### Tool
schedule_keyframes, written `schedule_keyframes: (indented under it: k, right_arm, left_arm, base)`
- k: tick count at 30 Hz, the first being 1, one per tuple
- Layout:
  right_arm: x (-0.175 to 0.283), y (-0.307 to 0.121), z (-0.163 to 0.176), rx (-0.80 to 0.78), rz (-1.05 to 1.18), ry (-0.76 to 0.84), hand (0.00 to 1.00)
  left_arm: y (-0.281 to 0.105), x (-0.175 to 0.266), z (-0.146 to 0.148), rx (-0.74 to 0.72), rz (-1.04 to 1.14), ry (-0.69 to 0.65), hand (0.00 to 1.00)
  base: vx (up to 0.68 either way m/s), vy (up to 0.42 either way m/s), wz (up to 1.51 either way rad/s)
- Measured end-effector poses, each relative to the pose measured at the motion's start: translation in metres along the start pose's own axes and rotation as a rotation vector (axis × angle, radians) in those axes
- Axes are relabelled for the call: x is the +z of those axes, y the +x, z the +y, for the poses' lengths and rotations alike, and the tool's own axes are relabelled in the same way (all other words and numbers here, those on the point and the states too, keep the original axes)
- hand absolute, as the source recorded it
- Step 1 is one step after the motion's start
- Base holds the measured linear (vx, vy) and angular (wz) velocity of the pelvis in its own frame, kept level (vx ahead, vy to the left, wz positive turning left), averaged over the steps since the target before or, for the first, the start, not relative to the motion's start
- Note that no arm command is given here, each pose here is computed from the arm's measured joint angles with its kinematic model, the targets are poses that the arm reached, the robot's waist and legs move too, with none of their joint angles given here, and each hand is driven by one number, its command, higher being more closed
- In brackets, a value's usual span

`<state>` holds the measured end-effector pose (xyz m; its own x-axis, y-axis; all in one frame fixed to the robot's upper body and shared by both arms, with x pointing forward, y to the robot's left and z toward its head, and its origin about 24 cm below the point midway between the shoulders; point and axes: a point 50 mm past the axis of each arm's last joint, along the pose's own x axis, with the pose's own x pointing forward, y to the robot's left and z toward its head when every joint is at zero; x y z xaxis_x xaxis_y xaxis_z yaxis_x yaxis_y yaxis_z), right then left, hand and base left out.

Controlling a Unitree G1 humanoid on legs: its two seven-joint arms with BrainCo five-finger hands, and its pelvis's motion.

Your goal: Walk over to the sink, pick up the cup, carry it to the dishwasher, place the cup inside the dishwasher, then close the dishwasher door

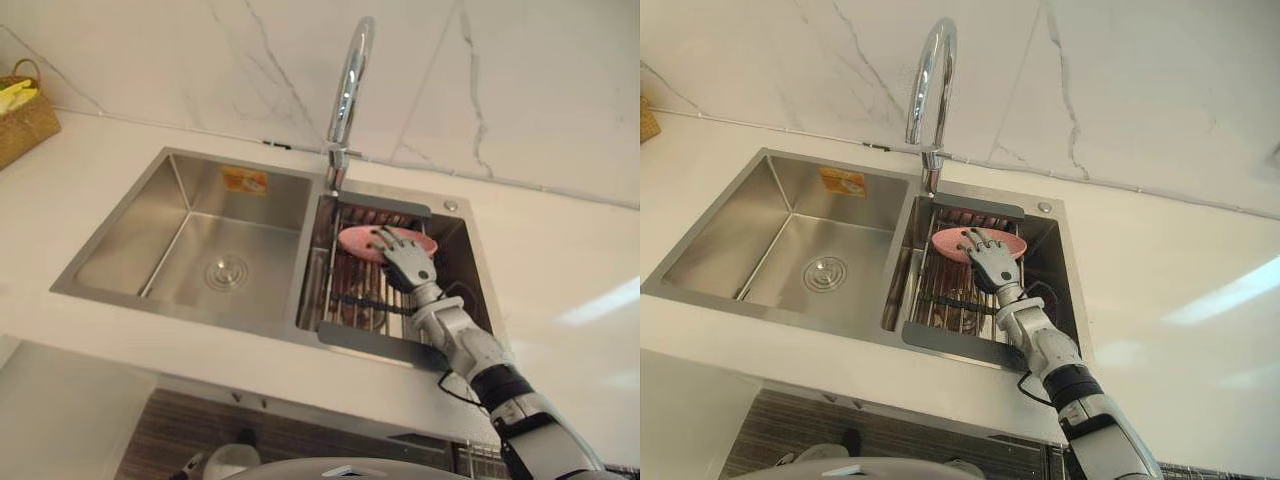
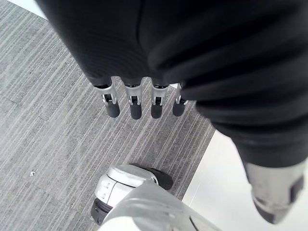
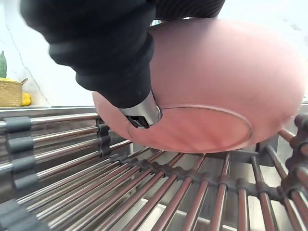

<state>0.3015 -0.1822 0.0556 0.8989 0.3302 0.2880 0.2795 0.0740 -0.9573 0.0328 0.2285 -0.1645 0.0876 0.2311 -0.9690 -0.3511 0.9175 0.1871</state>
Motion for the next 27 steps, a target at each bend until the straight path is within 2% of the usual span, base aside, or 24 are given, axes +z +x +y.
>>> schedule_keyframes:
  k: [5, 14, 26, 27]
  right_arm:
    - [-0.011, 0.005, -0.013, -0.089, 0.052, 0.016, 1.00]
    - [-0.007, 0.026, -0.065, -0.328, 0.034, 0.039, 1.00]
    - [0.003, 0.034, -0.096, -0.436, -0.032, 0.078, 1.00]
    - [0.003, 0.035, -0.095, -0.415, -0.028, 0.097, 0.00]
  left_arm:
    - [0.000, -0.001, 0.000, 0.000, 0.003, -0.001, 0.00]
    - [0.000, -0.006, -0.001, -0.002, 0.017, -0.004, 0.00]
    - [0.000, -0.008, 0.001, 0.008, 0.022, 0.001, 0.00]
    - [0.000, -0.007, 0.001, 0.010, 0.021, 0.004, 0.00]
  base:
    - [0.00, 0.000, 0.00]
    - [0.00, 0.003, -0.04]
    - [-0.01, 0.014, -0.09]
    - [-0.01, 0.006, -0.09]
